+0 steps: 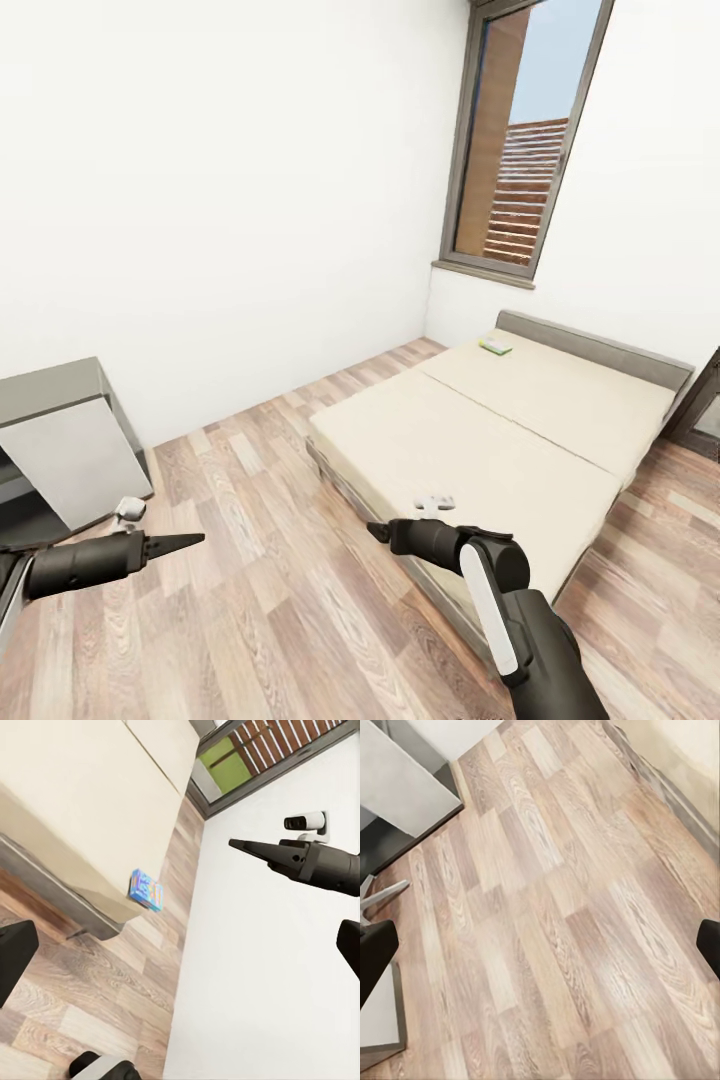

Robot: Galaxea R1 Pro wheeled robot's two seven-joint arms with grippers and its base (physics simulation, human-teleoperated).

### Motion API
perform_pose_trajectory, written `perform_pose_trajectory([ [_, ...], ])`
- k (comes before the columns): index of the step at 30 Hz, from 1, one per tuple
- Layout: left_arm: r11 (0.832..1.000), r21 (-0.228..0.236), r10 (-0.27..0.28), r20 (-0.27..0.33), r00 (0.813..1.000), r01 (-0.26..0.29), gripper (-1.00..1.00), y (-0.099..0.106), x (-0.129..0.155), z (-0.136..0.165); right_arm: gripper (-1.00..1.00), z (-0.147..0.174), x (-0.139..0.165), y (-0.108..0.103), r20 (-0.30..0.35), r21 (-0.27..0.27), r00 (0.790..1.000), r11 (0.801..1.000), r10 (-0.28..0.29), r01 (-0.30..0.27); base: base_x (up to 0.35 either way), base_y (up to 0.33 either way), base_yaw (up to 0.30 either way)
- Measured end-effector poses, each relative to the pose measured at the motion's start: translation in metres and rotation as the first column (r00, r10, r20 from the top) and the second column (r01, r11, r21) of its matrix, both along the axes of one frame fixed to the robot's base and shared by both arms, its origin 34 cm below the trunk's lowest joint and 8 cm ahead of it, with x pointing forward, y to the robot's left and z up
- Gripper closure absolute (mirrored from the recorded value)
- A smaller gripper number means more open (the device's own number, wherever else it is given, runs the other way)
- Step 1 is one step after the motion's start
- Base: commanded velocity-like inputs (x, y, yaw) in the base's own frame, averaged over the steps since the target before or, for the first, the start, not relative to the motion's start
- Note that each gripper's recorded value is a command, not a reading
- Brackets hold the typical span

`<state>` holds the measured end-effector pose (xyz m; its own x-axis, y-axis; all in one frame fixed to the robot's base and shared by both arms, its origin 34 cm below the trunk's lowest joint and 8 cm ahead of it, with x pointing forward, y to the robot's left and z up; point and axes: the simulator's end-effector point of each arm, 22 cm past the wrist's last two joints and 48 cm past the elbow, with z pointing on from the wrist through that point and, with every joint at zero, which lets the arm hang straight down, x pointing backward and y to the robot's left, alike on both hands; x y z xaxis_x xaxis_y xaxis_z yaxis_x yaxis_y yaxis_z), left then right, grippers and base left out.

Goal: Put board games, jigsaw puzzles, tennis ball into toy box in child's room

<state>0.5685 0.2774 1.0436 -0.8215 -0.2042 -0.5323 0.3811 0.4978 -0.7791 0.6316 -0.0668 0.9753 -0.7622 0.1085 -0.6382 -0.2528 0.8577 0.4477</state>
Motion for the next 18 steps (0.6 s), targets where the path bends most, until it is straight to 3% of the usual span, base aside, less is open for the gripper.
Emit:
perform_pose_trajectory([
  [12,1.0,0.006,0.003,-0.001,1.0,-0.003,-1.0,0.0026,-0.0016,0.005,-1.0,0.007,0.0003,0.0002,0.018,0.002,1.0,1.0,-0.004,0.004,0.0,0.0,-0.029],
  [18,1.0,0.003,0.011,0.009,1.0,-0.011,-1.0,0.0064,-0.0008,0.0075,-1.0,0.0083,0.0013,0.0003,0.025,0.003,1.0,1.0,-0.005,0.005,0.0,0.0,-0.176],
])
